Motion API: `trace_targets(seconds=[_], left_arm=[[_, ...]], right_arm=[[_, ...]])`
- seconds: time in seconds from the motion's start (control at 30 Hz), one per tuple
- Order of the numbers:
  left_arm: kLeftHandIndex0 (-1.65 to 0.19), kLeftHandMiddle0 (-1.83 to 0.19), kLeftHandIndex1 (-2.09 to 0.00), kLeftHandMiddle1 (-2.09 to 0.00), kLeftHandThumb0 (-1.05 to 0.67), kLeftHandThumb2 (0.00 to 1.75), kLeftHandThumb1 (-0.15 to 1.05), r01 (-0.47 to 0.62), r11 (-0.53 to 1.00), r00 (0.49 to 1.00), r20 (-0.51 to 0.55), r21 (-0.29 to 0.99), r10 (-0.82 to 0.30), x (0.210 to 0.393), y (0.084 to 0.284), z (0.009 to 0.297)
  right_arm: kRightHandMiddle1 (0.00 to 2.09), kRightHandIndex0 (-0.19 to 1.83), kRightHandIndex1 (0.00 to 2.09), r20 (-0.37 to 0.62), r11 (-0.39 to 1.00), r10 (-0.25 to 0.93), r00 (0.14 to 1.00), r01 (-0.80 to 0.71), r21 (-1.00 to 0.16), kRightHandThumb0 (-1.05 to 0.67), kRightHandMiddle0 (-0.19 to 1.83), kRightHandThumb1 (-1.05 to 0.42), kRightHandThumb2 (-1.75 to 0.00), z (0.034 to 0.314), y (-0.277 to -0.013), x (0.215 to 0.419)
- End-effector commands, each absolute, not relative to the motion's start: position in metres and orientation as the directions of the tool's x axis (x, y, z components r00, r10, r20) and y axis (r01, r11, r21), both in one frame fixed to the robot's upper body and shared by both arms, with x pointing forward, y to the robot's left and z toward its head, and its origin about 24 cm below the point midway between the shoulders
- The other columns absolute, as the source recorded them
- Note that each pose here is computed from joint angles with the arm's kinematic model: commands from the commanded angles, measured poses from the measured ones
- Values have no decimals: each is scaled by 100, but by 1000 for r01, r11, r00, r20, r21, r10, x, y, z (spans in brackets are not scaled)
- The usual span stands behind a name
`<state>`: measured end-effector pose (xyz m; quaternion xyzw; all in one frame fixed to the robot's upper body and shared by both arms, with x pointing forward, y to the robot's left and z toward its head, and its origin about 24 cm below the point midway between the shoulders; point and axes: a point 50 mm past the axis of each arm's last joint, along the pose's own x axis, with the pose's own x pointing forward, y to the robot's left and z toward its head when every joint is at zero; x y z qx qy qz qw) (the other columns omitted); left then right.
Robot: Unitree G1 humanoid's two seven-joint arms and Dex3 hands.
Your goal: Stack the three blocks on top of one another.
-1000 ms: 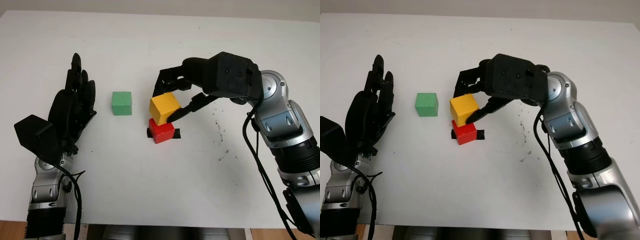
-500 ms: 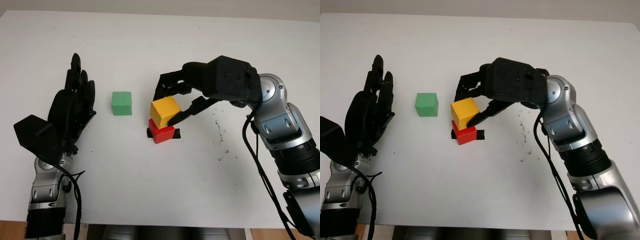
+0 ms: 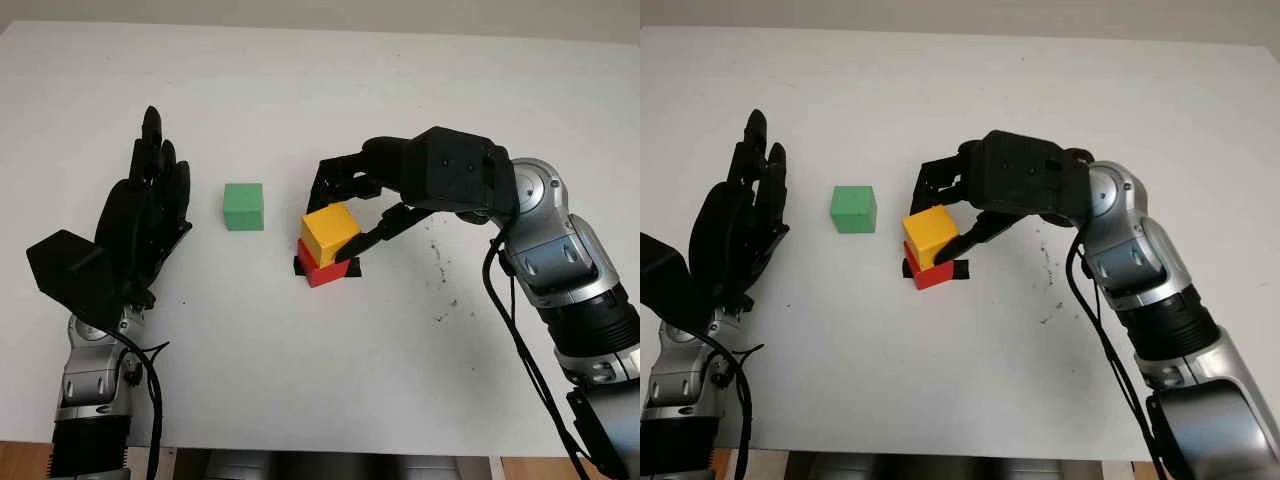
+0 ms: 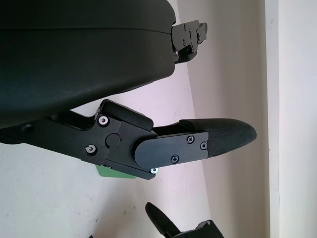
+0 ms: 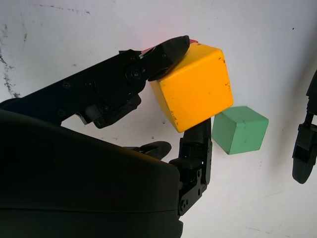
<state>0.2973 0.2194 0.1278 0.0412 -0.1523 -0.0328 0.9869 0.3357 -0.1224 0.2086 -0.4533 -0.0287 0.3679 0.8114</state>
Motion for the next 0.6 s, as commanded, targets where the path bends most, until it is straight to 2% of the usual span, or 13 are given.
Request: trace_targets(seconds=[0.0,0.57], left_arm=[[19,19,0,0,-78,55,105,50,994,949,305,96,-77,294,222,129],[19,19,0,0,-79,53,105,44,994,951,301,105,-74,293,223,129]], right_arm=[[161,43,4,-285,328,621,730,-572,-751,-47,38,-92,-5,206,-126,335],[162,44,5,-285,334,622,729,-577,-746,-47,38,-92,-5,205,-127,334]])
